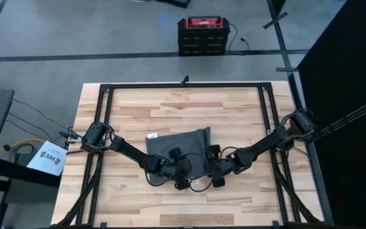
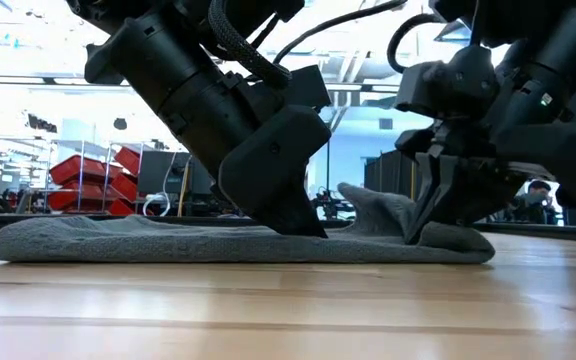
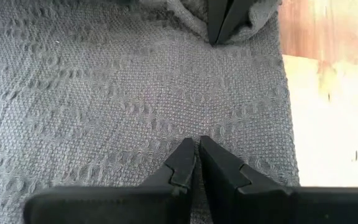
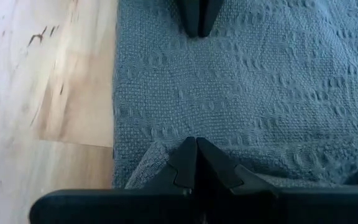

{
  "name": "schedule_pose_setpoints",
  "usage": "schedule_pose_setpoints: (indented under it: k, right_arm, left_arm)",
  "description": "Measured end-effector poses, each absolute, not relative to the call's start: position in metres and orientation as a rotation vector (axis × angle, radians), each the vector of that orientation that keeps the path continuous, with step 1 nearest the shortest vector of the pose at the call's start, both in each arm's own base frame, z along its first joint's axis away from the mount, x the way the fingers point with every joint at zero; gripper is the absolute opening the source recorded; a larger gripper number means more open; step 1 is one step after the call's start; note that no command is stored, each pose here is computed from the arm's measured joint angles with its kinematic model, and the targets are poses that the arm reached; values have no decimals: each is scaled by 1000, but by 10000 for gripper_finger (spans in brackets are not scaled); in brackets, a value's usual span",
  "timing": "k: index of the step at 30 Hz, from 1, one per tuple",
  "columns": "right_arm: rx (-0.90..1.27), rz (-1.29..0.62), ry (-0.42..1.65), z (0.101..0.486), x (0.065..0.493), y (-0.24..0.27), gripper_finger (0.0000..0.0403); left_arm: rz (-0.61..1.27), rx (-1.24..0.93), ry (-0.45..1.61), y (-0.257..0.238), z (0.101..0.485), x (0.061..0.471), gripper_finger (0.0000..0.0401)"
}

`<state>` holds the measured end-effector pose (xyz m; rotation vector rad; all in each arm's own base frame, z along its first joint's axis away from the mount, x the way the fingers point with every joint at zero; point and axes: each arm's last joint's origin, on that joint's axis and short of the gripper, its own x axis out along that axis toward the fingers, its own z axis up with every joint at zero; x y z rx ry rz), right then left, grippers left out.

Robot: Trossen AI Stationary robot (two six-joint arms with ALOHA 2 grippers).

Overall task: Roll towel
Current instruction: Roll the gray towel

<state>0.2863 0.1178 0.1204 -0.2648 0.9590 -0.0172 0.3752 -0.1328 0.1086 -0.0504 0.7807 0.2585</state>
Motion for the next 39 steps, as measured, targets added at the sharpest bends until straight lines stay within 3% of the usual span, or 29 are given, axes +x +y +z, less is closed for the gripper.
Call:
schedule_pose_setpoints:
  k: [15, 20, 25, 30, 39]
  right_arm:
    - [-232, -5, 912, 103, 298, 123, 0]
    - [-198, -14, 908, 103, 298, 123, 0]
    - [-196, -14, 912, 102, 298, 123, 0]
    - [-195, -3, 916, 102, 297, 124, 0]
    - [-170, -21, 923, 101, 298, 122, 0]
  left_arm:
    - [179, 89, 801, -138, 118, 380, 15]
    - [197, 211, 851, -137, 155, 382, 15]
    - [98, 239, 663, -146, 190, 394, 15]
    - [-10, 158, 629, -157, 162, 406, 15]
    - [203, -41, 643, -159, 122, 410, 15]
